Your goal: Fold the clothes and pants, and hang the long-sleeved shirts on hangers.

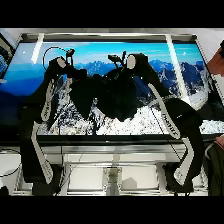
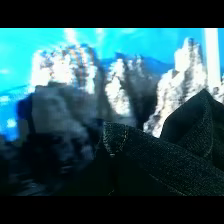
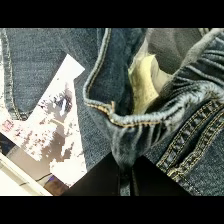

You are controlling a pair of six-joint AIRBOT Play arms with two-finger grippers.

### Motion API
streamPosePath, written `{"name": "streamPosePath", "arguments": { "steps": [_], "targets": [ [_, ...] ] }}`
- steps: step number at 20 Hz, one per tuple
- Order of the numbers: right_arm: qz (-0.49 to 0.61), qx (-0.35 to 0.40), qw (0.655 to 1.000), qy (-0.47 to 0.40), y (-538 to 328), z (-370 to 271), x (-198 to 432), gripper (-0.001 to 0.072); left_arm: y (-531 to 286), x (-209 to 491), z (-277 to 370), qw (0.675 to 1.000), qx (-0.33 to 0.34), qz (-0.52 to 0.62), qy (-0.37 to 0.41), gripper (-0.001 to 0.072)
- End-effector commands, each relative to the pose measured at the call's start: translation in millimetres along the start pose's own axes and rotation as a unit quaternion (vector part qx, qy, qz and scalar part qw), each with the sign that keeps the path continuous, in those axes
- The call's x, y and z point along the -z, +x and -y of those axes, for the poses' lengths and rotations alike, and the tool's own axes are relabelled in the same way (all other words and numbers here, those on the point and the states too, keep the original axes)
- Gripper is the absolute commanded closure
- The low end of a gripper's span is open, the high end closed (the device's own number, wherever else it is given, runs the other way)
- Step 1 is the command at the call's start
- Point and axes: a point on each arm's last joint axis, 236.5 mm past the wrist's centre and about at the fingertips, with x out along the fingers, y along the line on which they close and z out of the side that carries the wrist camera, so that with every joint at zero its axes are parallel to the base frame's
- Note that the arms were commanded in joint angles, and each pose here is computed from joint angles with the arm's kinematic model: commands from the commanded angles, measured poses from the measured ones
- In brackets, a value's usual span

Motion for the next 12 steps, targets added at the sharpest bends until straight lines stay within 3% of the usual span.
{"name": "streamPosePath", "arguments": {
  "steps": [1, 4, 8, 12],
  "targets": [
    [0.01, 0.004, 1.0, 0.006, -16, 9, -2, 0.0685, -8, -4, -1, 1.0, 0.001, 0.005, 0.0, 0.0684],
    [0.046, 0.016, 0.998, 0.031, -62, 38, -10, 0.0685, -53, -30, -17, 0.999, -0.009, 0.04, -0.008, 0.0685],
    [0.145, 0.049, 0.984, 0.086, -166, 99, -17, 0.0686, -172, -80, -62, 0.989, -0.046, 0.138, -0.036, 0.0686],
    [0.288, 0.089, 0.941, 0.151, -279, 163, -19, 0.0687, -301, -106, -113, 0.962, -0.096, 0.244, -0.077, 0.0686]
  ]
}}
